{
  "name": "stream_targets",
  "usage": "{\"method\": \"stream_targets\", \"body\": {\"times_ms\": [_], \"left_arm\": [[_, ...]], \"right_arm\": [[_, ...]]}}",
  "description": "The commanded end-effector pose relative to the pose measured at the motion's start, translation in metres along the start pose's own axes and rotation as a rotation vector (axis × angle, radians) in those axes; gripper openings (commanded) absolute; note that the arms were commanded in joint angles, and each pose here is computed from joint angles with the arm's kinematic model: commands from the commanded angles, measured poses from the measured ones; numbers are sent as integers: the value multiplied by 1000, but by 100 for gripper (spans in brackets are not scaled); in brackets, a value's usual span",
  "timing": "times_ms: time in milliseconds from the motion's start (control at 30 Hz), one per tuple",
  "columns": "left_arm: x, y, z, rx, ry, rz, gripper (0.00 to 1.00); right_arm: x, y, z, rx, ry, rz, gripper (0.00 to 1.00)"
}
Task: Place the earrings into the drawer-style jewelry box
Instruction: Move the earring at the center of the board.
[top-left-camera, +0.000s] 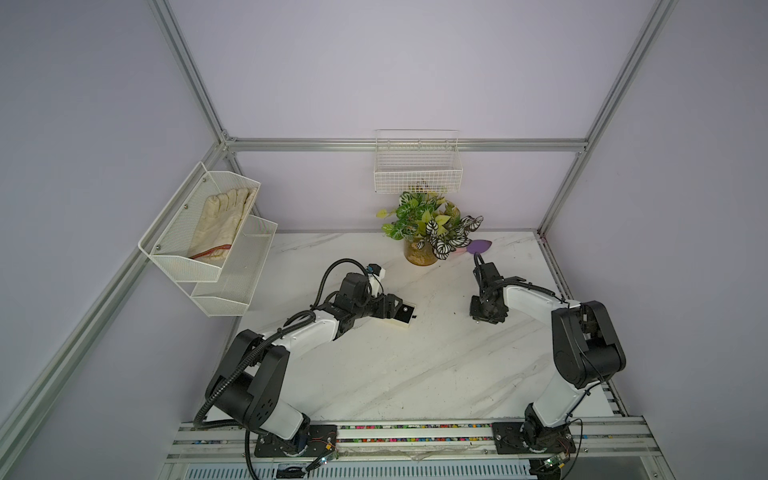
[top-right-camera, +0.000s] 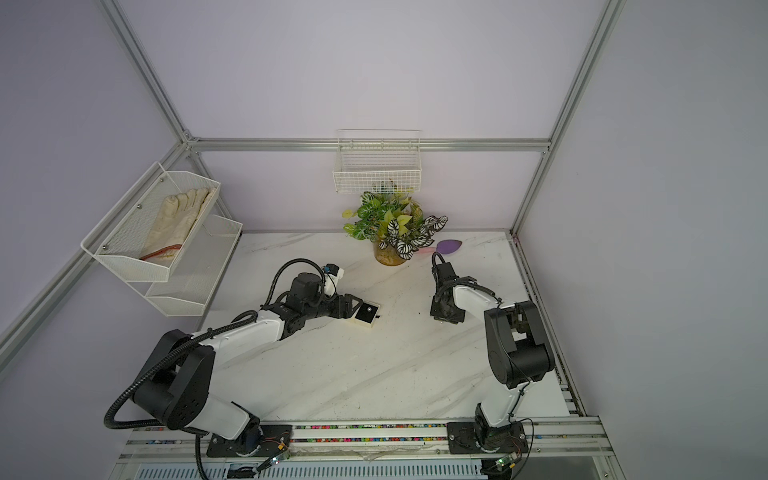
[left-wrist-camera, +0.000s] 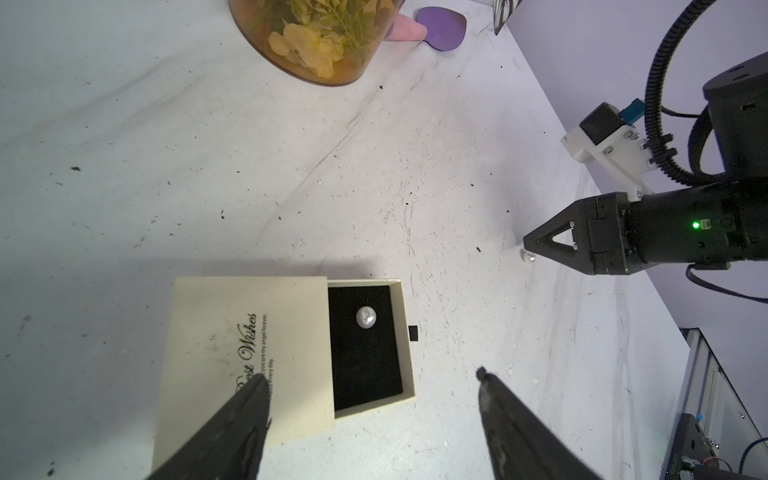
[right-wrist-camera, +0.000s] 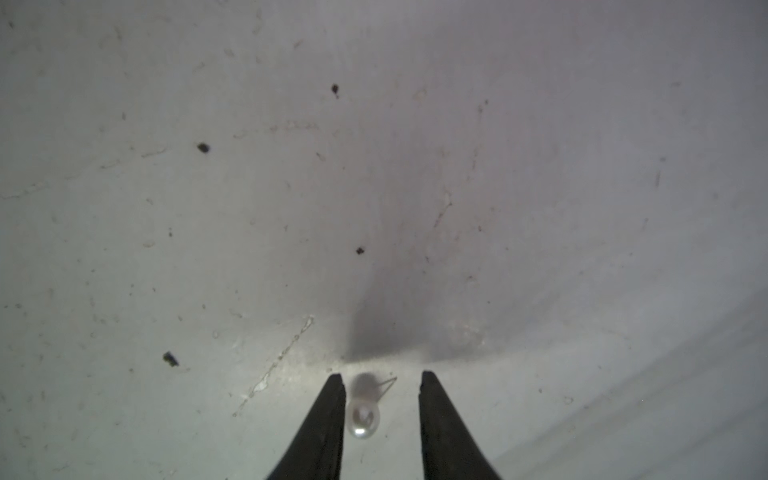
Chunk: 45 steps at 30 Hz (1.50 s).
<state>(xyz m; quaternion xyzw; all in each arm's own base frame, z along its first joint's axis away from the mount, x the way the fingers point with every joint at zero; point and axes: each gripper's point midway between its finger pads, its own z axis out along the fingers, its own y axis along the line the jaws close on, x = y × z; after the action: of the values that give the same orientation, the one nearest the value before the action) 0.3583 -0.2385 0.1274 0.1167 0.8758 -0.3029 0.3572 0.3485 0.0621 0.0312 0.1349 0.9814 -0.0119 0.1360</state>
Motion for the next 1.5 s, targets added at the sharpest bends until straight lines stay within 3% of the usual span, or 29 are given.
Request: {"method": "stream_targets", "body": {"times_ms": [0,1467], "left_arm": [[-20,-10,-3,20,-58,36,78],[-21,-14,-4,37,-55,36,78]], "right_arm": [[0,1,0,21,-1,17,34],[28,-10,1,31,40,16,22]]}}
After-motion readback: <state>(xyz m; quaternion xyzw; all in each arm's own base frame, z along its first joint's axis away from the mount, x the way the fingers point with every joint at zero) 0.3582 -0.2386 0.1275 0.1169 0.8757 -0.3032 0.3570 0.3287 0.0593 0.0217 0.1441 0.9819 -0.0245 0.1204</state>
